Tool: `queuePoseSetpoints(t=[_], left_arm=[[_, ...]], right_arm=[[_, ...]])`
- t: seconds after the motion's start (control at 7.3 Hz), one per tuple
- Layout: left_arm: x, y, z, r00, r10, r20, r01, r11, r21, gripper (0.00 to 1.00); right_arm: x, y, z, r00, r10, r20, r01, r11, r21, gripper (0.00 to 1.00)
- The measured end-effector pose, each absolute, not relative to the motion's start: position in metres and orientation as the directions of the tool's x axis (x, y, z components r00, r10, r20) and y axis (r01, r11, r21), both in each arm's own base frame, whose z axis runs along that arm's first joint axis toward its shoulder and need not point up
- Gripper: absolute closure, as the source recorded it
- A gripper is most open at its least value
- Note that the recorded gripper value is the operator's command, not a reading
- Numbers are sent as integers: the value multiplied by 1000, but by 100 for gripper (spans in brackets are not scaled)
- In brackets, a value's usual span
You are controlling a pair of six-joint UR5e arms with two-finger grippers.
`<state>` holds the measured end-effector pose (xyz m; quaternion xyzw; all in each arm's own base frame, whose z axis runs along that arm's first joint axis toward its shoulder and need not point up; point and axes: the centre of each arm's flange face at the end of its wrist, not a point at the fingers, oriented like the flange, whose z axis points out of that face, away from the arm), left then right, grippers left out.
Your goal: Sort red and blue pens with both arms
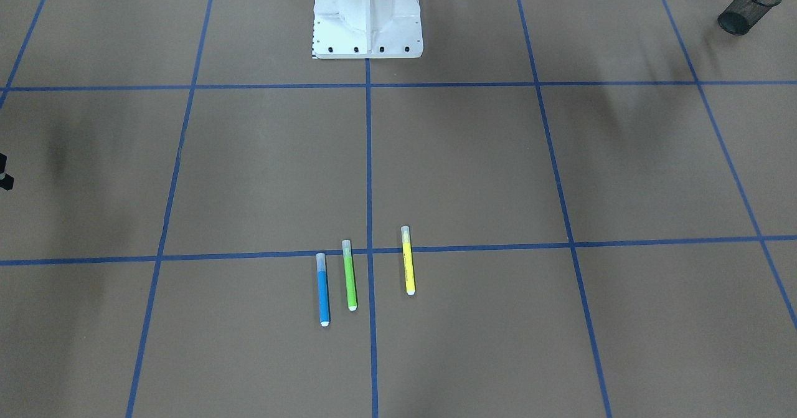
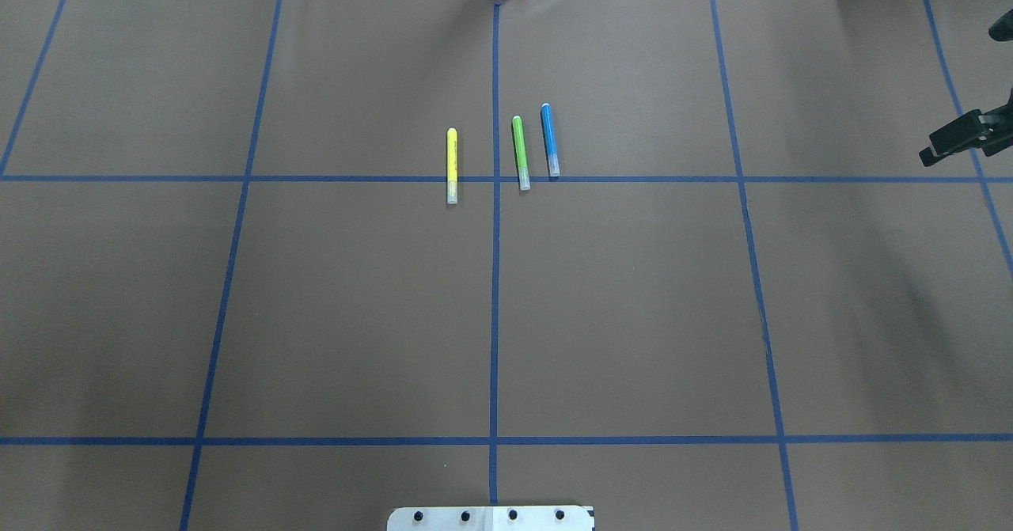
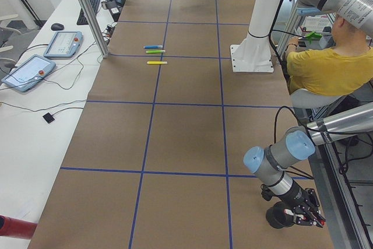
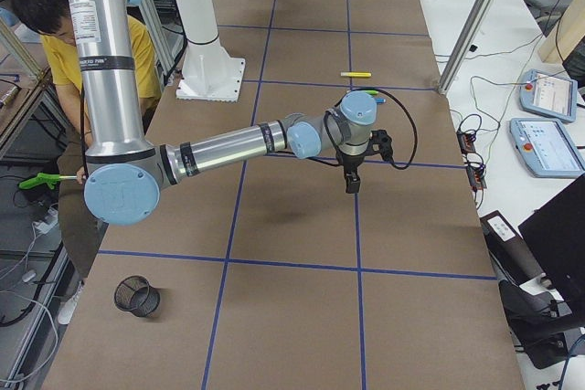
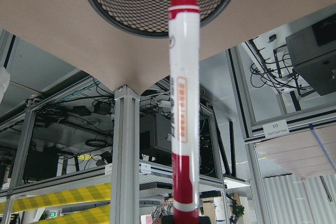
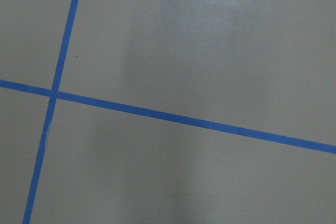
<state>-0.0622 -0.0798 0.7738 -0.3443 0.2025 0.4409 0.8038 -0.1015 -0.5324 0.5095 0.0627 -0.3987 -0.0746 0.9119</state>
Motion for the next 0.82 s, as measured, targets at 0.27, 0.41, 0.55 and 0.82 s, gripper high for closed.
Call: queuePoseSetpoints(t=[0.27, 0.41, 0.55, 0.82], left_arm=[[-57, -83, 782, 526, 556, -643, -849, 389, -358, 100], [-55, -84, 783, 525, 548, -651, -849, 396, -350, 100], [-54, -85, 784, 524, 544, -655, -848, 401, -346, 100], [-52, -86, 785, 523, 542, -658, -849, 403, -343, 93]], right_arm=[[-102, -532, 510, 671, -186, 718, 87, 981, 173, 1], [-102, -532, 510, 671, -186, 718, 87, 981, 173, 1], [-103, -532, 510, 671, -187, 718, 88, 981, 173, 1], [-103, -532, 510, 671, -187, 718, 89, 981, 172, 1]])
